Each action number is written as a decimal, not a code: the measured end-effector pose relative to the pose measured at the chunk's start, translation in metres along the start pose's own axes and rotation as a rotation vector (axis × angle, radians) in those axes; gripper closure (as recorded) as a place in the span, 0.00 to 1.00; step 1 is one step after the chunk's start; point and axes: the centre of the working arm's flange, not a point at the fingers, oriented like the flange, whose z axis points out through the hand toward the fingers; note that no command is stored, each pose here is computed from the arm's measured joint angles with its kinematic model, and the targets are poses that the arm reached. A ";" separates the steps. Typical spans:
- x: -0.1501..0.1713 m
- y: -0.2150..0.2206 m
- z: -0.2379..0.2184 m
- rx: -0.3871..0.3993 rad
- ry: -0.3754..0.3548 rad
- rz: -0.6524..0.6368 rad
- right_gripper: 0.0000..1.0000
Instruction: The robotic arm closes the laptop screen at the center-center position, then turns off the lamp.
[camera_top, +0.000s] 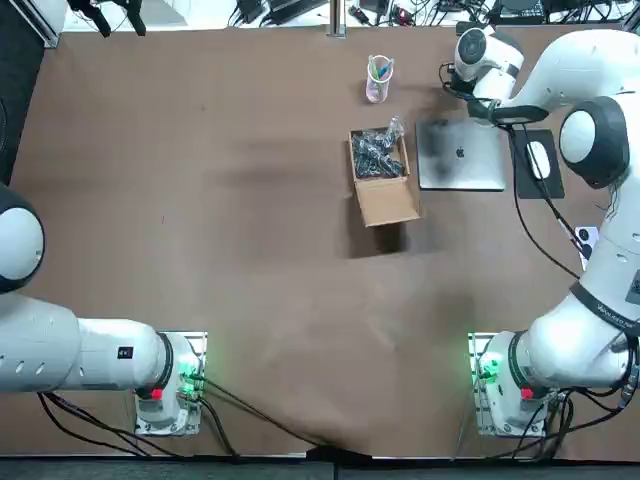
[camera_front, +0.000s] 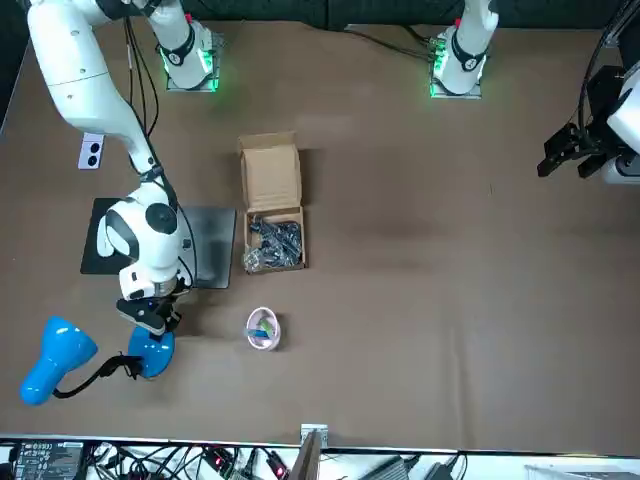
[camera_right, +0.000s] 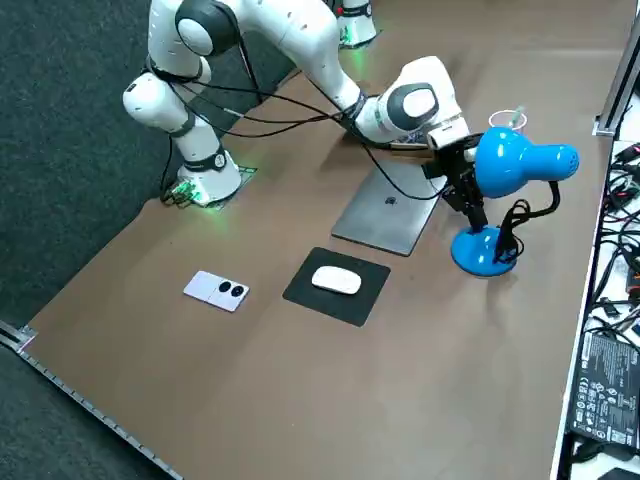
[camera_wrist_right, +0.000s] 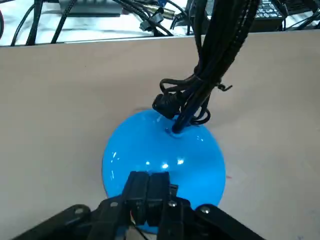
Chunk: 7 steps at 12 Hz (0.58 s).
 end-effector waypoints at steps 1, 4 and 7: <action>0.000 0.000 0.001 -0.001 0.000 -0.002 0.98; 0.001 -0.001 0.002 0.000 0.008 -0.009 0.98; 0.003 0.001 0.005 0.000 0.013 -0.008 0.98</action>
